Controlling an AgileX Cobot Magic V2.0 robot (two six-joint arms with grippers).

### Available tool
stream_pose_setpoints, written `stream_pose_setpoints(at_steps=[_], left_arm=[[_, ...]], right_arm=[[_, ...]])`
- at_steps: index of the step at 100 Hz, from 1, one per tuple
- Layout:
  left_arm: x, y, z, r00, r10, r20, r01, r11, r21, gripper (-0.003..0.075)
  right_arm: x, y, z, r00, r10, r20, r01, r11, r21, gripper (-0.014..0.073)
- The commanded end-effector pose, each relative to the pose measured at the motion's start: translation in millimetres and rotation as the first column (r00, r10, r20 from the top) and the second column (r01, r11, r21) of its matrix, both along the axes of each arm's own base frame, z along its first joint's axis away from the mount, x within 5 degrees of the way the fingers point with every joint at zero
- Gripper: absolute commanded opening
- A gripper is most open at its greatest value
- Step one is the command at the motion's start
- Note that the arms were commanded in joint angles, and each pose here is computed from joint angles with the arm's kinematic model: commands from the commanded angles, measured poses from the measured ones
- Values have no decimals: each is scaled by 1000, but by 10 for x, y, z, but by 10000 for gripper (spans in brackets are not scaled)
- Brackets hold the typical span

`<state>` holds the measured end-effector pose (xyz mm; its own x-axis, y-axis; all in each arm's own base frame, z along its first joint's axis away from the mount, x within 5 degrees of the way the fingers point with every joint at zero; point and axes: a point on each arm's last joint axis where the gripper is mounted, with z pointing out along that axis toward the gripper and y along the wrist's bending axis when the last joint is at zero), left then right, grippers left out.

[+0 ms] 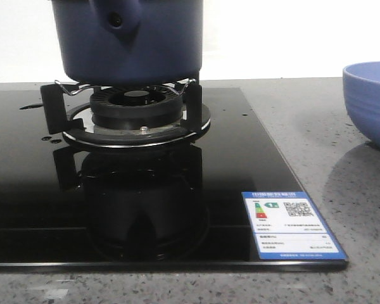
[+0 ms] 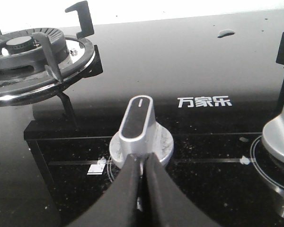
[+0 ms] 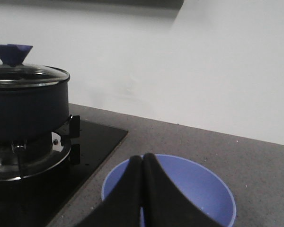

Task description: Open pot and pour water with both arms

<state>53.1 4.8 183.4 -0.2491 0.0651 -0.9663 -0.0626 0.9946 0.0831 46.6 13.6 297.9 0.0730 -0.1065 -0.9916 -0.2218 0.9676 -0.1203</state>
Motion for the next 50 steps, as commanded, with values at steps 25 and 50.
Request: stream_pose_setpoints(at_steps=[25,50], left_arm=[[1,0,-61,999,2,38,-2,1000,-3,-20],[1,0,-61,999,2,38,-2,1000,-3,-20]], right_arm=[[138,-158,-705,959,-273,-70,256,947,-194,-63],[84,-201,-1116,928,-339,-153,346,938,20,-63]])
